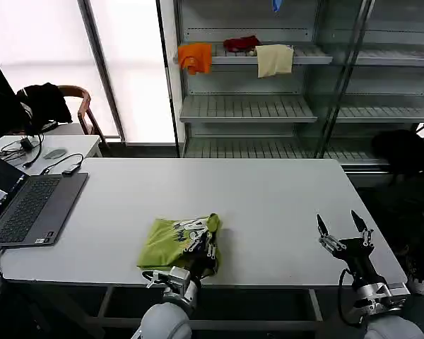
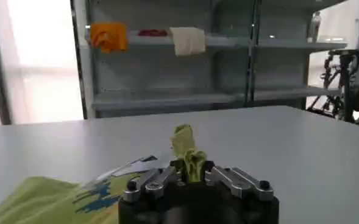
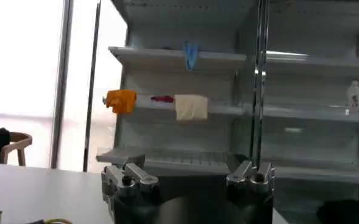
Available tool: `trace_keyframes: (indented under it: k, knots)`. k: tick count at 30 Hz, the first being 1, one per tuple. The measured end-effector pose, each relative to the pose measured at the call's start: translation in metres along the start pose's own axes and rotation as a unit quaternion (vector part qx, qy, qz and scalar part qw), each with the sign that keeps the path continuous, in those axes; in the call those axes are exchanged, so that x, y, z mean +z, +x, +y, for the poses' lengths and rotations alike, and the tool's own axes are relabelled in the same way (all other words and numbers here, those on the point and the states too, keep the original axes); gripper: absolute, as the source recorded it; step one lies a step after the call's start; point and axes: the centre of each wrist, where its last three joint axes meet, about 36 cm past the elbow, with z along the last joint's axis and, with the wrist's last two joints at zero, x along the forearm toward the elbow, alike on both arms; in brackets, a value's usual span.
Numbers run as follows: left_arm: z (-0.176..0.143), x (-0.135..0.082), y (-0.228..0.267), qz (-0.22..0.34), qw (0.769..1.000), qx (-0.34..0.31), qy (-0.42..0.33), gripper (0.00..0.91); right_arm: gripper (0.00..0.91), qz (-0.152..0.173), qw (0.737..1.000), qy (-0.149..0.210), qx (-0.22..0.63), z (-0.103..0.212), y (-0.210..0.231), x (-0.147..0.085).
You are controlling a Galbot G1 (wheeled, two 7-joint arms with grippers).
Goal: Fold and organize the clothes.
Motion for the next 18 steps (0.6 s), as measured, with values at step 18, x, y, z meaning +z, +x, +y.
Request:
trace_keyframes:
  k: [18]
  knots:
    - [0.037, -0.036, 0.029, -0.041, 0.999, -0.029, -0.020, 0.907, 0.907, 0.001, 1.000, -0.001, -0.003, -0.001, -0.003, -0.002]
